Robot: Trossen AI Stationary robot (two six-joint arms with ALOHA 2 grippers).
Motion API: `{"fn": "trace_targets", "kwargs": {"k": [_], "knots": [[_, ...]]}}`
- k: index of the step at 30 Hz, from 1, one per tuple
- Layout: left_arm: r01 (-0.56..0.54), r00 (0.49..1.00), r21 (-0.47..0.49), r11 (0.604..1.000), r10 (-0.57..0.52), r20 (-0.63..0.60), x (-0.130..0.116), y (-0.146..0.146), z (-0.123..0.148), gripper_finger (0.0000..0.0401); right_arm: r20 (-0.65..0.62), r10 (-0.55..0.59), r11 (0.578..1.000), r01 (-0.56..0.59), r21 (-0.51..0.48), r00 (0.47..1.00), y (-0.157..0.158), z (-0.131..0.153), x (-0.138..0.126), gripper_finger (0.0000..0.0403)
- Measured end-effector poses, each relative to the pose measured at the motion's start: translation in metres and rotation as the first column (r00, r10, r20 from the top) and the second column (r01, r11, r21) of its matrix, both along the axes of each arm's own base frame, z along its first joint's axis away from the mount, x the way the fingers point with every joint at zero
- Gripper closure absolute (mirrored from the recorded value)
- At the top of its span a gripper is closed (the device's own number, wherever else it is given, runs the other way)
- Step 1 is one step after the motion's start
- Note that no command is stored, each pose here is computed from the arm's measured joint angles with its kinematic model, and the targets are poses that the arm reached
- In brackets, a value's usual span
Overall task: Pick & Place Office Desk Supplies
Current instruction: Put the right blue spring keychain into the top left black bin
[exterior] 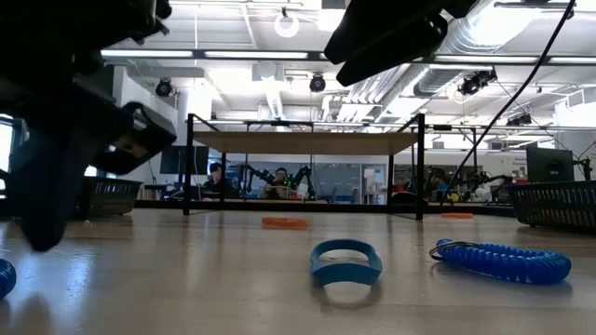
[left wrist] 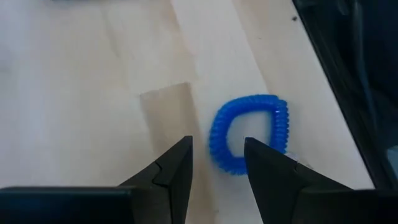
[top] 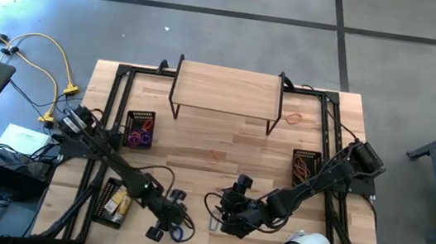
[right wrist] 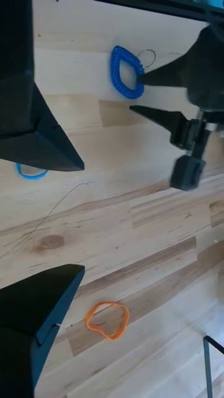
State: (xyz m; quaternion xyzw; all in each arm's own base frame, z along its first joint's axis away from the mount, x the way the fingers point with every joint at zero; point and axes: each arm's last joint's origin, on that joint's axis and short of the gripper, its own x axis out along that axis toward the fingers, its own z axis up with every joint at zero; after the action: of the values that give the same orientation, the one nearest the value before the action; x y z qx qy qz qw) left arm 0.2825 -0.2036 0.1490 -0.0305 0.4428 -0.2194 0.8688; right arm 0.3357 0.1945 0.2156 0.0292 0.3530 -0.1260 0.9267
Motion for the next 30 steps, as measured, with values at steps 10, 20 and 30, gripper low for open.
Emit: {"fn": "trace_targets", "kwargs": {"k": [10,20,30], "knots": [[0.023,1.0,-0.005,1.0,-0.023,-0.004,0.004,-0.005,-0.015,0.0267,0.001,-0.001,1.0,0.001,0.0,1.0,0.0,0.0,0.0,0.0156],[0.001,0.998,-0.05,0.999,-0.003,-0.058,0.004,-0.002,-0.021,0.0373,0.006,-0.002,1.0,0.001,0.009,1.0,0.0,0.0,0.0,0.0156],[0.017,0.997,-0.061,0.998,-0.022,-0.075,0.0,-0.002,-0.017,0.0398,0.002,-0.001,1.0,0.001,0.006,1.0,0.0,0.0,0.0,0.0156]]}}
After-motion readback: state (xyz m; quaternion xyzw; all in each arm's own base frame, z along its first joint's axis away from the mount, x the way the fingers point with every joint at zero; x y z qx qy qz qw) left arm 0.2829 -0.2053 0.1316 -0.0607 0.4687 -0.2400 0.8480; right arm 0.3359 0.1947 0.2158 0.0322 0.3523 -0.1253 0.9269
